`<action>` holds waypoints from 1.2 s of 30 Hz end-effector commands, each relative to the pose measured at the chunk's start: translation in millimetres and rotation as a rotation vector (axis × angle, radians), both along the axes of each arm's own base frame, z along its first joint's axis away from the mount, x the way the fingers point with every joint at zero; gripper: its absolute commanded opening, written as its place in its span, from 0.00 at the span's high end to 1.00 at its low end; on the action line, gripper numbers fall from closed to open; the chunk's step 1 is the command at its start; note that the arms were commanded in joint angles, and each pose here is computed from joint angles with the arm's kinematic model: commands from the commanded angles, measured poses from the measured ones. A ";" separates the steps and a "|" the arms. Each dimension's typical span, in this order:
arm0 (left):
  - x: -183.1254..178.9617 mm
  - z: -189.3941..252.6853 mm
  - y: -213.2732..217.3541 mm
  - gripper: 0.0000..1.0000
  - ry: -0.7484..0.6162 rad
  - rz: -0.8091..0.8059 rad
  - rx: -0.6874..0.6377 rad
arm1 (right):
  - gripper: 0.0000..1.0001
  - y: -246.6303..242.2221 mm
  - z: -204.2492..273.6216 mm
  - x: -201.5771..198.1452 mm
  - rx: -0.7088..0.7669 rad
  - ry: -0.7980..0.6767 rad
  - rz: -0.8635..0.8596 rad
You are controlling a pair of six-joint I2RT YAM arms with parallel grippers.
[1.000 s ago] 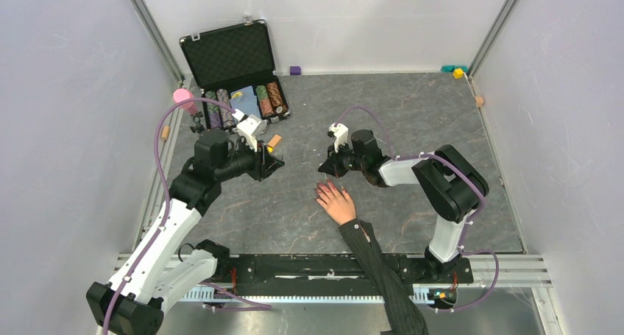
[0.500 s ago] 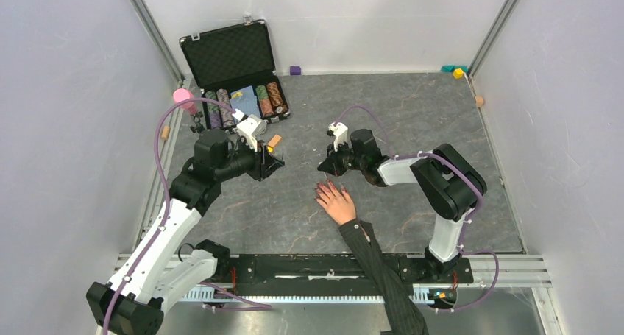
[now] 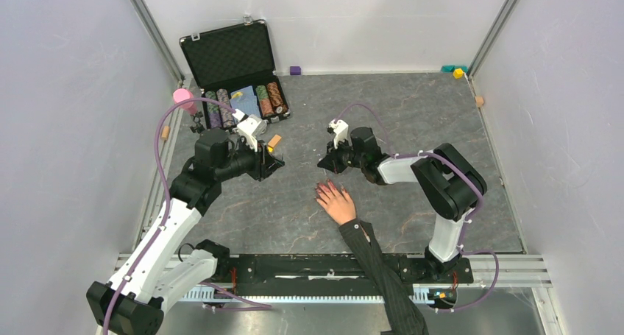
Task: Paint the nails
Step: Paint the nail polish on the nail.
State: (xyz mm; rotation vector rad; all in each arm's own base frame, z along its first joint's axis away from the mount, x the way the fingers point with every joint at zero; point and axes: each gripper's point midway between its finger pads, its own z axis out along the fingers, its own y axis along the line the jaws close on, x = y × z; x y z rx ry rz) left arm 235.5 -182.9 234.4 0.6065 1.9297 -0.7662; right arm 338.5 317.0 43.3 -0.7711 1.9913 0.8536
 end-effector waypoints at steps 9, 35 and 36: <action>3.5 10.2 0.5 0.98 -0.058 -0.010 -0.002 | 1.00 -3.5 40.4 9.7 0.056 -0.090 -0.021; 3.2 9.0 -0.1 0.98 -0.054 -0.013 -0.004 | 1.00 -1.9 27.2 -10.0 0.088 -0.036 0.029; 3.1 8.8 -0.1 0.98 -0.054 -0.014 -0.003 | 1.00 -1.8 26.6 -9.9 0.087 -0.035 0.029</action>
